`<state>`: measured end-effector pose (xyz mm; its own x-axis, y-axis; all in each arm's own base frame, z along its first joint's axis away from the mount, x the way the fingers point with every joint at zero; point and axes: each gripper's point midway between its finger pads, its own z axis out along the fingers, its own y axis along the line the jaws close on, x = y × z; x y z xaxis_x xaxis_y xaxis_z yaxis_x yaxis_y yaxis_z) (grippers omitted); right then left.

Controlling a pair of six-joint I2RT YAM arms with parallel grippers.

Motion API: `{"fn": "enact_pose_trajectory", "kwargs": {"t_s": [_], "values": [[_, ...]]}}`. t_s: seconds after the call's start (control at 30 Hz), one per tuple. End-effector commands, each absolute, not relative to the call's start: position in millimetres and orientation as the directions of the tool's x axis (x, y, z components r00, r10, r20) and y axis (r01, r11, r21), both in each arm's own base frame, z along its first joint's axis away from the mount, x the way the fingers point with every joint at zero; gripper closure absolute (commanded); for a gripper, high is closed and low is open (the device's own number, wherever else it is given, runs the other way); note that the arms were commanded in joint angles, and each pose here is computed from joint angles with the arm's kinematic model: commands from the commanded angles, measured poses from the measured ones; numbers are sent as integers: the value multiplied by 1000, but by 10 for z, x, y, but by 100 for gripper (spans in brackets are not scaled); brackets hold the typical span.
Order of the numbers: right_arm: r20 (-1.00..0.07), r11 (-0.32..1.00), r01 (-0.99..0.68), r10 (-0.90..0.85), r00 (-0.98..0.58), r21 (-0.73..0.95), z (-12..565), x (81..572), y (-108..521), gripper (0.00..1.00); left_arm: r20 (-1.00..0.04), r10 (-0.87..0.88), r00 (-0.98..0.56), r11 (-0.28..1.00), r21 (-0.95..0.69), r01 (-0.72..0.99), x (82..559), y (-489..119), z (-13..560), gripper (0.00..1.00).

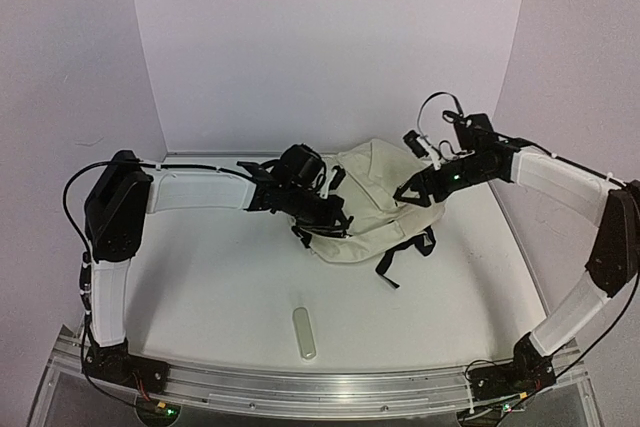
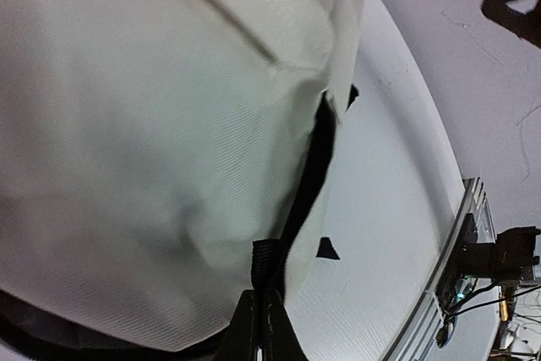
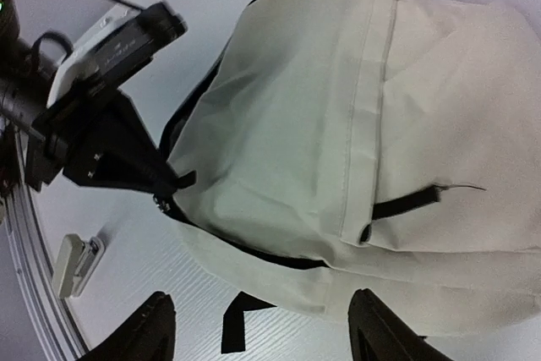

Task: Pack the student bag
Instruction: Zip the student bag at the center of the board.

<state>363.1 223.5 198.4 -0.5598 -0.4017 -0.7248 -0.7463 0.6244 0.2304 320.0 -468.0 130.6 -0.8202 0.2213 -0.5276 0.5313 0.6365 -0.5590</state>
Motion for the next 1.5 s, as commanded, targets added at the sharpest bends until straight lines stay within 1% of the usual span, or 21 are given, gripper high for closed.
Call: {"fn": "enact_pose_trajectory", "kwargs": {"t_s": [0.0, 0.17, 0.37, 0.53, 0.73, 0.77, 0.87, 0.93, 1.03, 1.07, 1.1, 1.23, 1.47], "values": [[-754, 521, -843, -498, -428, 134, 1787, 3614, 2587, 35, -493, 107, -863, 614, -650, 447, 3271, -4491, 1492, 100], [-756, 428, -904, -586, -291, 16, 1627, 3529, 2892, 36, -440, 44, -897, 615, -695, 372, 3356, -4336, 1377, 100], [-684, 308, -940, -718, -129, -147, 1347, 3453, 3151, 36, -414, 35, -910, 592, -725, 352, 3375, -4348, 1326, 100], [-630, 251, -944, -775, -61, -216, 1138, 3460, 3301, 35, -410, 27, -912, 573, -741, 350, 3374, -4358, 1348, 100], [-589, 245, -923, -808, -25, -296, 944, 3633, 3337, 37, -416, 15, -909, 585, -734, 345, 3384, -4273, 1390, 100], [-588, 246, -921, -809, -24, -301, 932, 3653, 3345, 38, -411, 13, -912, 588, -734, 340, 3387, -4257, 1389, 100], [-578, 238, -918, -816, -12, -317, 918, 3667, 3350, 52, -395, -6, -919, 591, -743, 315, 3420, -4202, 1387, 100], [-571, 233, -915, -821, -3, -331, 936, 3659, 3340, 65, -394, -19, -919, 589, -747, 308, 3444, -4166, 1407, 100], [-569, 250, -902, -823, -6, -353, 1023, 3674, 3298, 94, -410, -31, -911, 590, -744, 315, 3476, -4126, 1467, 100], [-572, 259, -896, -820, -6, -362, 1079, 3678, 3283, 97, -416, -35, -909, 594, -740, 316, 3484, -4113, 1483, 100], [-574, 268, -890, -819, -8, -370, 1130, 3677, 3263, 100, -421, -39, -906, 603, -733, 314, 3498, -4093, 1484, 100], [-583, 295, -868, -812, -8, -399, 1341, 3615, 3145, 100, -434, -65, -898, 650, -702, 292, 3577, -3945, 1450, 100], [-527, 288, -853, -850, -18, -435, 1272, 3406, 2786, 100, -411, -141, -901, 721, -666, 191, 3827, -3516, 1257, 100]]}}
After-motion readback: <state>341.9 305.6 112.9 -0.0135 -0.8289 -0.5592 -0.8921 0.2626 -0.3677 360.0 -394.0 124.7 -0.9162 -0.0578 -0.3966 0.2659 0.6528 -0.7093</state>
